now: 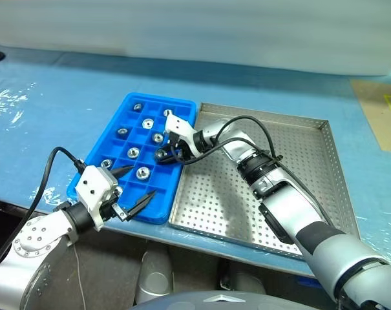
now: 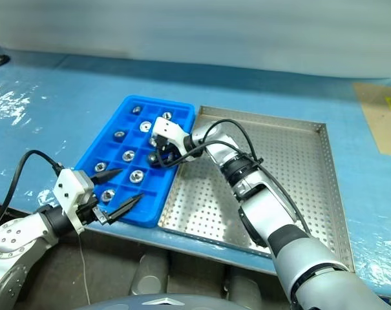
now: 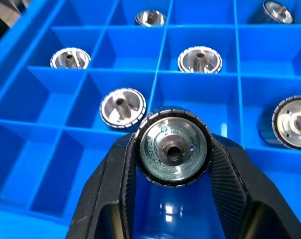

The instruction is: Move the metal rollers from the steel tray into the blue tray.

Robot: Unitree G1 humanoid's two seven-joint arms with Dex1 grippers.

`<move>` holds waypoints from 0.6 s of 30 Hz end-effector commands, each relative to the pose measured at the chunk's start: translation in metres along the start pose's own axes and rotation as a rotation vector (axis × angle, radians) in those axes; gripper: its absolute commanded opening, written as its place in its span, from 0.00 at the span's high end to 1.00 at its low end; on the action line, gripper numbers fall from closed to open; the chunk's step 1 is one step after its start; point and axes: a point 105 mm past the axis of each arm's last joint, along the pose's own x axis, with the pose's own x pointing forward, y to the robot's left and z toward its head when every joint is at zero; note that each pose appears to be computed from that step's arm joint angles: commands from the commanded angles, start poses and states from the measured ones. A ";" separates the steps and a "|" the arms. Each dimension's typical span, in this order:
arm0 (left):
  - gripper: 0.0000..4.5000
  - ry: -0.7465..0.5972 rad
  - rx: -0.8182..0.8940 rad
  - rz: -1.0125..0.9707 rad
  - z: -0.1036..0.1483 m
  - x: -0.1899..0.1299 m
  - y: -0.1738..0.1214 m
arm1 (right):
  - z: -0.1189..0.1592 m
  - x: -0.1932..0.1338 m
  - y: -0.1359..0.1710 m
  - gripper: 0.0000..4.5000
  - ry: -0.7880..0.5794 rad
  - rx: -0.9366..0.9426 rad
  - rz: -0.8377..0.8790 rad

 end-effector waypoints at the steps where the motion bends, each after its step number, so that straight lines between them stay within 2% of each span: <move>1: 0.00 -0.032 0.033 -0.014 0.009 0.001 0.000 | 0.012 -0.006 -0.004 0.47 0.007 -0.069 -0.011; 7: 0.00 -0.037 0.035 -0.033 0.011 0.005 0.000 | 0.005 -0.010 -0.006 0.03 0.027 -0.058 -0.026; 13: 0.00 -0.057 0.037 -0.120 0.015 0.020 -0.005 | 0.023 -0.047 -0.023 0.01 -0.126 0.052 -0.091; 18: 0.00 -0.077 0.042 -0.214 0.018 0.039 -0.006 | 0.012 -0.087 -0.024 0.01 -0.171 0.090 -0.131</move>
